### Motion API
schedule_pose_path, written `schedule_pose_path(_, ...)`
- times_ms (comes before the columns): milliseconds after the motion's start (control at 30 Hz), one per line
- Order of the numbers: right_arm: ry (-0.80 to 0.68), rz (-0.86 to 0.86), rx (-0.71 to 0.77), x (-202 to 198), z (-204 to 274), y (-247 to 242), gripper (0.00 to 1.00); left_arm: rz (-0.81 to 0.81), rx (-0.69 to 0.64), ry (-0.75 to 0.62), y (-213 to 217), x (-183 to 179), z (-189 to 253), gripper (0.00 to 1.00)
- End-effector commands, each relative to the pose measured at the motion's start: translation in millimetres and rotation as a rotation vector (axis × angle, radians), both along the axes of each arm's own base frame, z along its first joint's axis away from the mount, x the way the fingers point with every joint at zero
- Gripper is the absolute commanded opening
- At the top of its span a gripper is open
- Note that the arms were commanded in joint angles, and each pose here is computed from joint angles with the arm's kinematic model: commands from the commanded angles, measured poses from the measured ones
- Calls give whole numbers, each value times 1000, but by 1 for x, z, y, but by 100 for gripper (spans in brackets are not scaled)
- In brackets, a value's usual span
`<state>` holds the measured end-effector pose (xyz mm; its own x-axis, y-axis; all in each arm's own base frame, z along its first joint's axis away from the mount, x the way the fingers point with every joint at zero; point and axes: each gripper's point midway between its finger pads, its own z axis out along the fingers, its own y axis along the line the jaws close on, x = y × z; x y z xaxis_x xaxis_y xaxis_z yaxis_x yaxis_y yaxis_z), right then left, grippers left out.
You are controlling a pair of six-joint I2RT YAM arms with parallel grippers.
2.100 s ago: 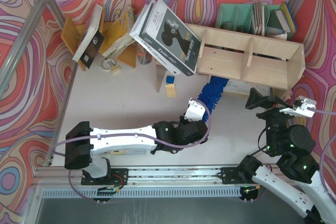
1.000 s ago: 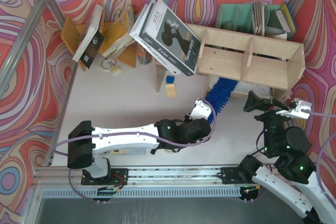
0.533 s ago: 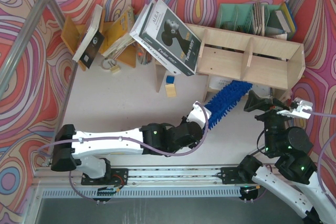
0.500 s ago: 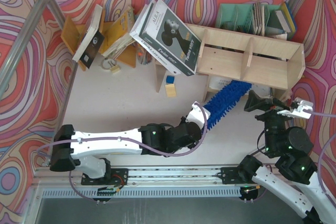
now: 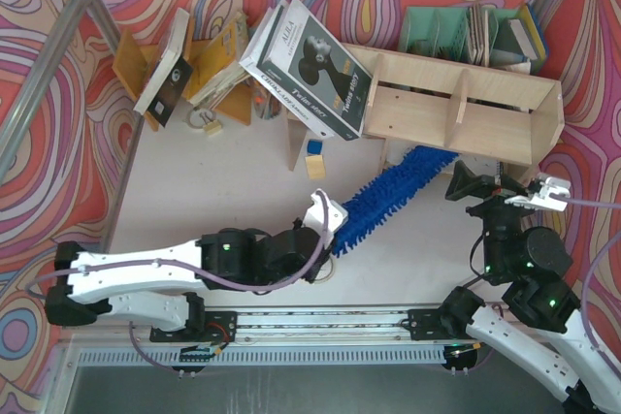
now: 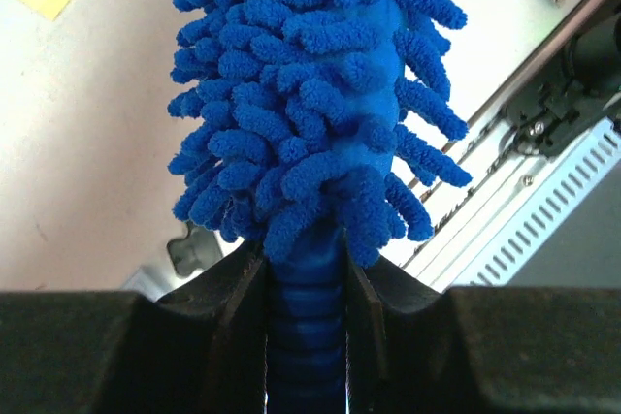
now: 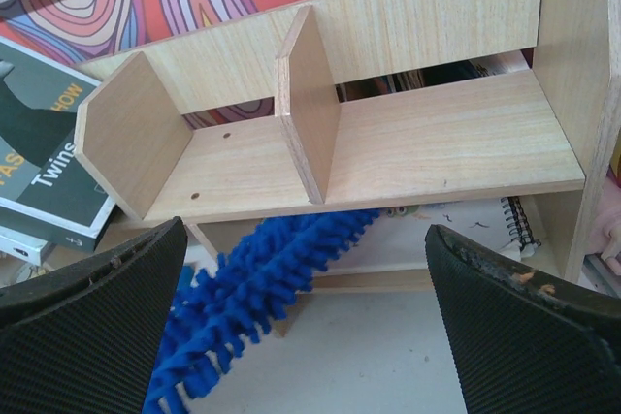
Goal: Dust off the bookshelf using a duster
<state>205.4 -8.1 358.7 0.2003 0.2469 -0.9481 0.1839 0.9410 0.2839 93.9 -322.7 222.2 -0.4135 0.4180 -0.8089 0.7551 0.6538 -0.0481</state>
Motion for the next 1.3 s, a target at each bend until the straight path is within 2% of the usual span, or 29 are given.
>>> schedule_pose_path(0,-29,-13,2,0,10,-2,99,29,35,76,35,-13,-8,0)
schedule_pose_path(300,-23,-21,-3,3,10,-1,99,160,31,110,103,-20,-2,0)
schedule_pose_path(667,-29,-24,-6,5,13,0,99,311,94,122,155,-18,-11,0)
schedule_pose_path(800,-27,-25,-8,7,12,2,99,375,72,114,177,-12,-9,0)
schedule_pose_path(1167,-40,-30,-21,7,18,0,99,414,83,46,189,-1,4,0)
schedule_pose_path(1267,-40,-31,-27,7,18,1,99,410,25,46,190,1,10,0)
